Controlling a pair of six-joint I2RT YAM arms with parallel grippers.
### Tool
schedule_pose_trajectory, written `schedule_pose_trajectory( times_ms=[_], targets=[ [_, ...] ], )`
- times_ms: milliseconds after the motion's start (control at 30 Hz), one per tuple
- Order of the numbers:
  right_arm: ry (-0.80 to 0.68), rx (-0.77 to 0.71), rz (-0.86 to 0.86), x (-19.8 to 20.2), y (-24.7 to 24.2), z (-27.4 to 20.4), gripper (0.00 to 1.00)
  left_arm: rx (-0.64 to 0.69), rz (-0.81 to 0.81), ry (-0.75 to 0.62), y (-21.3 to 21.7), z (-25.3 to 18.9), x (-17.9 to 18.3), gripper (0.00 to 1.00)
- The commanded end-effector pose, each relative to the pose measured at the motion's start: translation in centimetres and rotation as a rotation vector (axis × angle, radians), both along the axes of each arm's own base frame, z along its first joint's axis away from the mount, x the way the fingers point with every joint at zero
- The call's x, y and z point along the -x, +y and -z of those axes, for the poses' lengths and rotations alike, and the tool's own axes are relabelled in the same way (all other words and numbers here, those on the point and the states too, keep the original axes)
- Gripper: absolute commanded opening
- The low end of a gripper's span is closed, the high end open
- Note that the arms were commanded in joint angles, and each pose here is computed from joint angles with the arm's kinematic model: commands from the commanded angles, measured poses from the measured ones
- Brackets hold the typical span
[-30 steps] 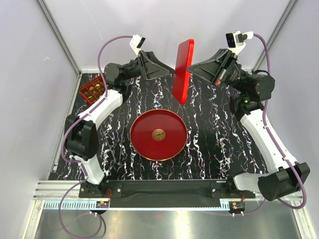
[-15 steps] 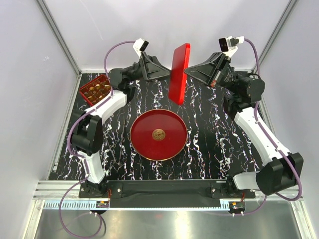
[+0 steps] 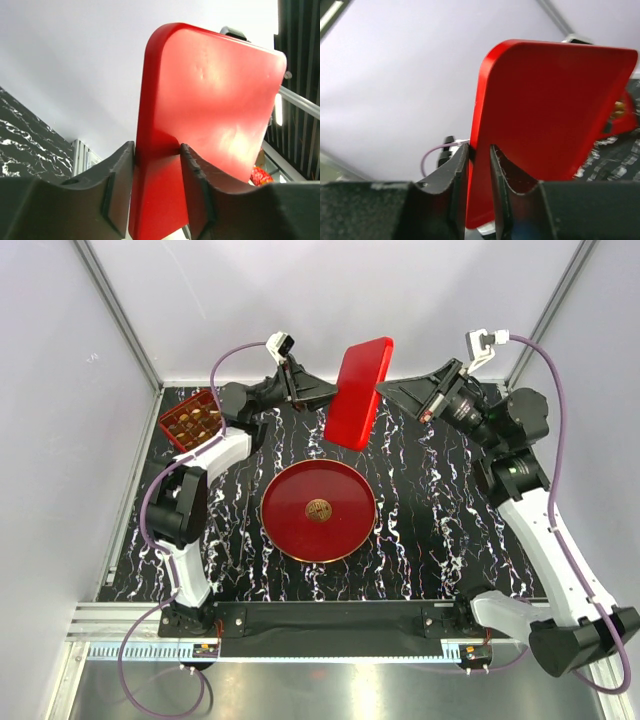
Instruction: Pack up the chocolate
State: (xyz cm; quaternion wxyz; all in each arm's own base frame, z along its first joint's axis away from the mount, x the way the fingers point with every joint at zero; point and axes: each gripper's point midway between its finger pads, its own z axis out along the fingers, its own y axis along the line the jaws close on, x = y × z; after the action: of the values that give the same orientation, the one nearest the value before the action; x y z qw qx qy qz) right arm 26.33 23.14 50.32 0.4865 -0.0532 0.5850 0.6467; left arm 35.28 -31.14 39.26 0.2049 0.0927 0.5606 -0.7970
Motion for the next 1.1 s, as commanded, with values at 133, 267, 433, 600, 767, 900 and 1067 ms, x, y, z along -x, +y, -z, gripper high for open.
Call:
schedule_pose_trajectory(
  times_ms=[133,267,433,600,767,900,1067],
  targets=[
    [0.327,0.303,0.260,-4.9,-2.2,11.7,0.31,0.070,-0.018,-0.229,0.4,-2.0,3.0,0.30],
    [0.382,0.339,0.263,-5.0,-2.4,14.1,0.36,0.038,-0.027,-0.204,0.3,-0.3,2.4,0.23],
    [0.423,0.359,0.273,-5.1,-2.5,16.3,0.40,0.051,-0.035,-0.169,0.3,1.2,1.5,0.20],
    [0.451,0.398,0.276,-5.3,-2.7,18.1,0.25,0.060,-0.019,-0.149,0.2,1.8,1.2,0.18],
    [0.451,0.403,0.266,-5.2,-2.6,18.4,0.11,0.010,-0.044,-0.133,0.9,3.6,0.8,0.21],
    [0.438,0.375,0.255,-4.9,-2.4,17.4,0.04,-0.018,-0.106,-0.094,2.8,4.5,0.1,0.34],
    [0.414,0.355,0.244,-4.0,-2.5,16.2,0.02,-0.122,-0.238,-0.072,5.9,5.8,-2.1,0.45]
  ],
)
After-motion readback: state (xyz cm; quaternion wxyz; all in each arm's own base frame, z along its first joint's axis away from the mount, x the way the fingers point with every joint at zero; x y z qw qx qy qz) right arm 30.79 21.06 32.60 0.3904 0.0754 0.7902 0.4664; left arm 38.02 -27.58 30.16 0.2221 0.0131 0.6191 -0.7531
